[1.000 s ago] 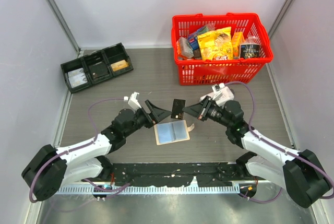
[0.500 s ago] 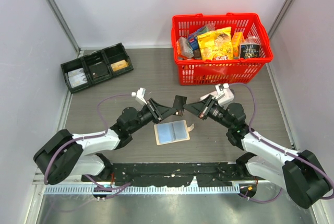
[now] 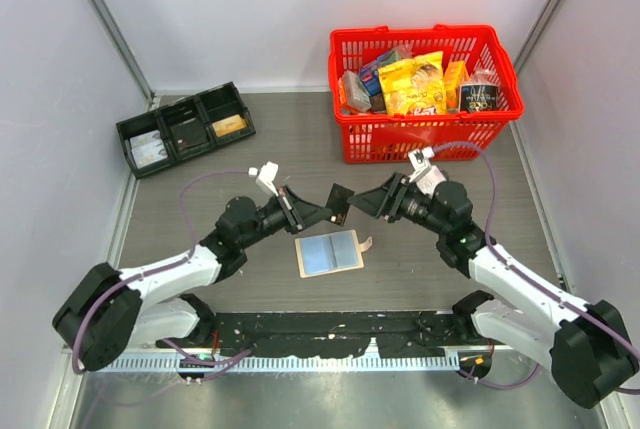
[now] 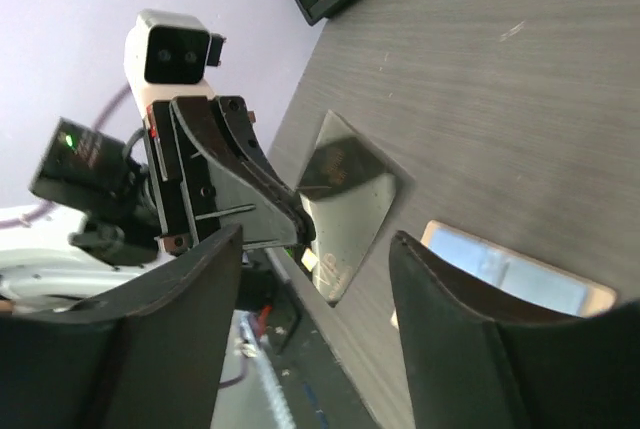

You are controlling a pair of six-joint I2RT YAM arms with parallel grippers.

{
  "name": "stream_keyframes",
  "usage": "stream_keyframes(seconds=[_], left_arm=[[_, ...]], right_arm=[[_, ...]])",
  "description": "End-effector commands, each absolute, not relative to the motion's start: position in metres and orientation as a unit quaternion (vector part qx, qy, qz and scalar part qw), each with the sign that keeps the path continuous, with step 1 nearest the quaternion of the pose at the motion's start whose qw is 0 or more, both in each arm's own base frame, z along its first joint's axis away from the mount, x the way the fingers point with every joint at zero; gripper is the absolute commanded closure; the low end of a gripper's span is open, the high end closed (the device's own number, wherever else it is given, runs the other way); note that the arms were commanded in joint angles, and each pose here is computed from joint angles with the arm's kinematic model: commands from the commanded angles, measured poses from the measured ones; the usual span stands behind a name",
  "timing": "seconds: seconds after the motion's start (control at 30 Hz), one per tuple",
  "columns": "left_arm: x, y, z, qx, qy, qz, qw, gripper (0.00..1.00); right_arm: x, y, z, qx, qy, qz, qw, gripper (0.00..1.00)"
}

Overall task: Take the credit cards out of the card holder
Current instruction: Place the credit card in the storage box.

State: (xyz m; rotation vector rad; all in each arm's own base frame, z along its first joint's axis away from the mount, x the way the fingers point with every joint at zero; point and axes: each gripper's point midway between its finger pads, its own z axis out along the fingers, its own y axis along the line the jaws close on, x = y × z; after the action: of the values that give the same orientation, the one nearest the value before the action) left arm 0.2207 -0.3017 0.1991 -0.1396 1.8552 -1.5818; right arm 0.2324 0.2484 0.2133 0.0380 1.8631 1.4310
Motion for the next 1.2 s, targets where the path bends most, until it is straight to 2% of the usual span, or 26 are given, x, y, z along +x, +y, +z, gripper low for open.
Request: stream_keyframes(seconds=[0.0,0.03,0.07,0.13,0.37,0.43,0.47,0.83,0.93,1.0,1.03,1.07,1.1,1.13,1.17], left_arm=[[0.202,-0.293,0.185,0.094,0.788,-0.516,0.321,1.00],[0.197,-0.290,0.184,0.132,0.798,-0.493,0.321,1.00],[0.194,-0.285,0.183,0.163,0.806,-0.471,0.318,1.00],[0.185,-0.275,0.179,0.230,0.817,-0.431,0.306,1.00],[0.159,-0.265,0.205,0.402,0.765,-0.410,0.291,1.00],[0.153,-0.264,0.211,0.432,0.749,-0.410,0.290,1.00],[0.151,-0.263,0.213,0.451,0.737,-0.411,0.292,1.00],[0.144,-0.263,0.223,0.503,0.704,-0.410,0.287,1.00],[0.142,-0.263,0.224,0.505,0.701,-0.415,0.285,1.00],[0.141,-0.263,0.226,0.505,0.699,-0.418,0.285,1.00],[0.140,-0.263,0.225,0.505,0.699,-0.419,0.283,1.00],[0.141,-0.262,0.224,0.504,0.701,-0.417,0.283,1.00],[0.141,-0.262,0.222,0.503,0.704,-0.413,0.282,1.00],[0.143,-0.261,0.222,0.502,0.707,-0.409,0.284,1.00],[0.144,-0.260,0.222,0.501,0.709,-0.405,0.287,0.95]], right_arm=[[0.226,0.246,0.237,-0.138,0.746,0.491,0.428,0.32],[0.224,0.247,0.247,-0.186,0.734,0.482,0.441,0.31],[0.219,0.246,0.235,-0.194,0.757,0.470,0.411,0.30],[0.213,0.246,0.239,-0.240,0.755,0.458,0.403,0.30],[0.195,0.248,0.263,-0.352,0.705,0.457,0.413,0.29],[0.189,0.252,0.268,-0.370,0.690,0.467,0.410,0.31],[0.185,0.256,0.266,-0.389,0.681,0.472,0.404,0.38],[0.155,0.294,0.245,-0.489,0.644,0.482,0.337,0.39],[0.152,0.299,0.239,-0.500,0.643,0.483,0.322,0.43],[0.151,0.302,0.236,-0.505,0.640,0.485,0.315,0.50],[0.151,0.303,0.236,-0.505,0.640,0.487,0.312,0.59],[0.151,0.304,0.235,-0.506,0.639,0.488,0.312,0.65],[0.151,0.304,0.235,-0.504,0.640,0.489,0.312,0.81],[0.152,0.304,0.235,-0.503,0.640,0.490,0.312,0.88],[0.152,0.305,0.234,-0.500,0.643,0.490,0.310,0.99]])
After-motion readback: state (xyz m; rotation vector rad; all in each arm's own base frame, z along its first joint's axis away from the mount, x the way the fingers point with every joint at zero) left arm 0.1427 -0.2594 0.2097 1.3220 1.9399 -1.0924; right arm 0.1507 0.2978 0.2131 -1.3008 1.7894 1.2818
